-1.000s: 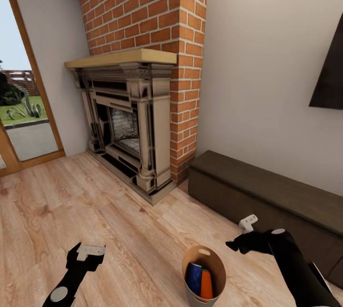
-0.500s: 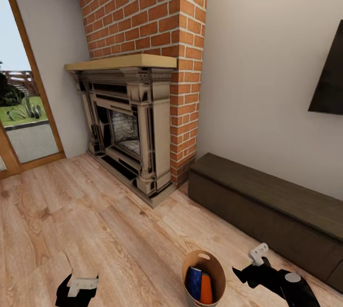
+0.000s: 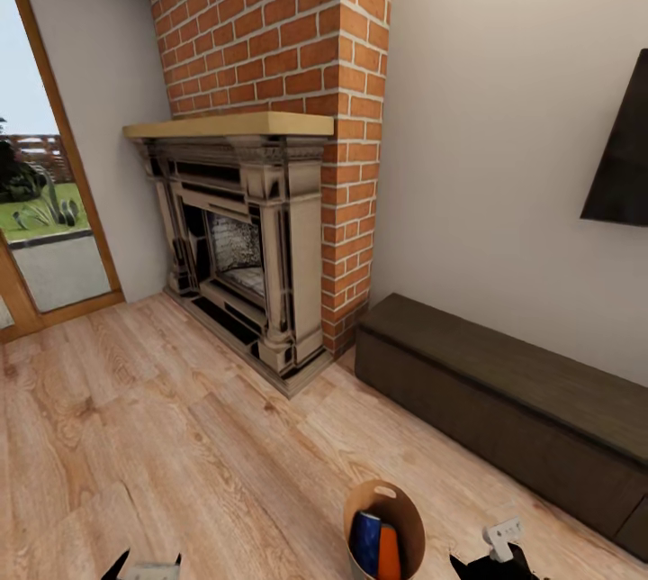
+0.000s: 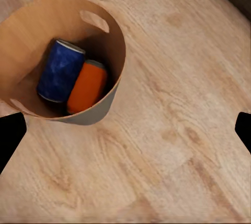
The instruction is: Put the three can of soda from the living room inside the tash can in the kitchen.
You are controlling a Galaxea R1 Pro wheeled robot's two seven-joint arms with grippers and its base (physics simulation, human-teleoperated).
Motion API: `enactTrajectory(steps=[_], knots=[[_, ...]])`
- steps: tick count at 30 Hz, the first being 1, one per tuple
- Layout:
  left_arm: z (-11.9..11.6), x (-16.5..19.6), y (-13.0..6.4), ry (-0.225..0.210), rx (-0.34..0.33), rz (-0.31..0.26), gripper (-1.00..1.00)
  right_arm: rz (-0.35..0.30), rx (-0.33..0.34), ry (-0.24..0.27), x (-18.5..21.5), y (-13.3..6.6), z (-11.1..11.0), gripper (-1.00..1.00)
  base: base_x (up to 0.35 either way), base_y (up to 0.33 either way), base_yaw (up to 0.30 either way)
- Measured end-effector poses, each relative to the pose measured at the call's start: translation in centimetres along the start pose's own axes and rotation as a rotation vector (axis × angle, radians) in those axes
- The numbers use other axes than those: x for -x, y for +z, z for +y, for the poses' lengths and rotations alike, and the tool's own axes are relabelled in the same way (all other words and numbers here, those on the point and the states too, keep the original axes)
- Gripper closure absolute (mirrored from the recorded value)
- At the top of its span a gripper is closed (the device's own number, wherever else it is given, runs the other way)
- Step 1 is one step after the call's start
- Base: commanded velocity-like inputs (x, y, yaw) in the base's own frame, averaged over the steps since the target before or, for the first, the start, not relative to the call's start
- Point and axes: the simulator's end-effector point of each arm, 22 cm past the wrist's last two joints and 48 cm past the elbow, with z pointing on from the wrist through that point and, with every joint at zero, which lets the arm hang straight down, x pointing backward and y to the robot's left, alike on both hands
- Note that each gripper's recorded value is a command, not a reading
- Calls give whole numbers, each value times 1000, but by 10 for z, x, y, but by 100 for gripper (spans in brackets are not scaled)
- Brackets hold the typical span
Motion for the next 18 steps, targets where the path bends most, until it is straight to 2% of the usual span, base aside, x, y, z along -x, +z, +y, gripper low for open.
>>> enactTrajectory(steps=[2, 5, 8, 10, 14, 18], knots=[[-1, -8, -7, 2, -6, 21, -100, 31, 13, 17, -15, 0, 6, -100, 0, 0, 0], [-3, -19, -17, 2, -14, 56, -100, 40, 8, 22, -24, -3, 8, -100, 0, 0, 0], [-6, -30, -30, -1, -24, 72, -100, 14, -66, 11, -36, -4, 2, -100, 0, 0, 0], [-4, -33, -38, -5, -24, 72, -100, 24, -111, 12, -48, -7, -2, -100, 0, 0, 0], [4, -61, -62, -6, -19, 144, -100, 54, -148, 21, -66, -14, -2, -100, 0, 0, 0], [7, -66, -72, -3, -21, 175, -100, 61, -156, 29, -66, -20, -2, -100, 0, 0, 0]])
